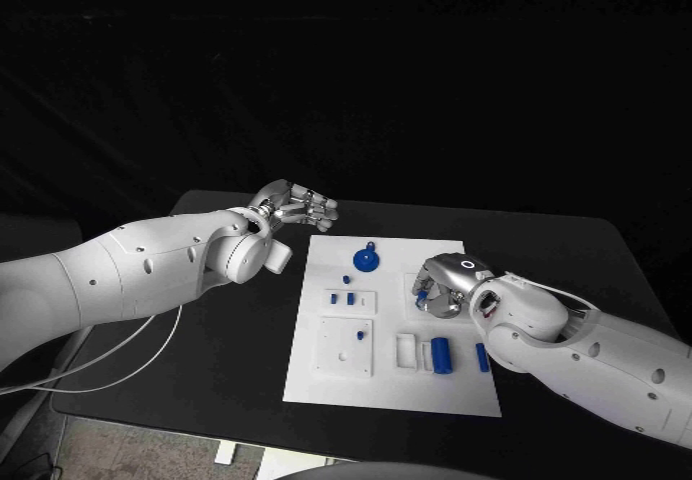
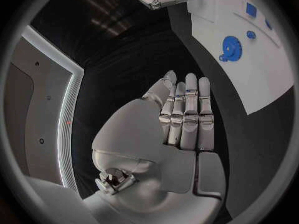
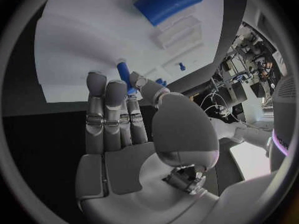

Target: Assemble the parts on the task board

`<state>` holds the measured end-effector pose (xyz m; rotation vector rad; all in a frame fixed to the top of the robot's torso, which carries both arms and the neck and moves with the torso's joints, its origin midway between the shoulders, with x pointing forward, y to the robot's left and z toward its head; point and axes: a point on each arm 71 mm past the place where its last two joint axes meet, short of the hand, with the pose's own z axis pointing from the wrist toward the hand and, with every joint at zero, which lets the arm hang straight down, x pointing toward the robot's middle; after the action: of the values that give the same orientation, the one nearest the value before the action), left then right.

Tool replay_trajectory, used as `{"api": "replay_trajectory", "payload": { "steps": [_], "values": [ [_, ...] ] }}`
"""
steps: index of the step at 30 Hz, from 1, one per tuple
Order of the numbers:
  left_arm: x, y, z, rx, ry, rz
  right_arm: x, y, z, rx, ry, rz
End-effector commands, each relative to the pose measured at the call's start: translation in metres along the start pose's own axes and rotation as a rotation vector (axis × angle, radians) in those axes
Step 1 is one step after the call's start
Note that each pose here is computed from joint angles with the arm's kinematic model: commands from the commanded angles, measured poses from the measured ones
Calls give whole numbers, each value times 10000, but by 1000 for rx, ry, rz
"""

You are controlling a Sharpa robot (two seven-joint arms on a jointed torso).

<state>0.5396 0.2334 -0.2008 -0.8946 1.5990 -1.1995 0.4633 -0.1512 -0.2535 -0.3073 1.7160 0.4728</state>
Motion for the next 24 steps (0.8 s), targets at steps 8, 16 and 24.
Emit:
{"api": "replay_trajectory", "payload": {
  "steps": [8,16,24],
  "values": [
    [17,-15,19,9,12,-8,-408,223,-59,-79,-128,95],
    [49,-23,41,11,17,-8,-404,625,-55,-185,-111,154],
    [90,-33,60,13,26,-10,-172,1015,-52,-280,-62,149]
  ]
}}
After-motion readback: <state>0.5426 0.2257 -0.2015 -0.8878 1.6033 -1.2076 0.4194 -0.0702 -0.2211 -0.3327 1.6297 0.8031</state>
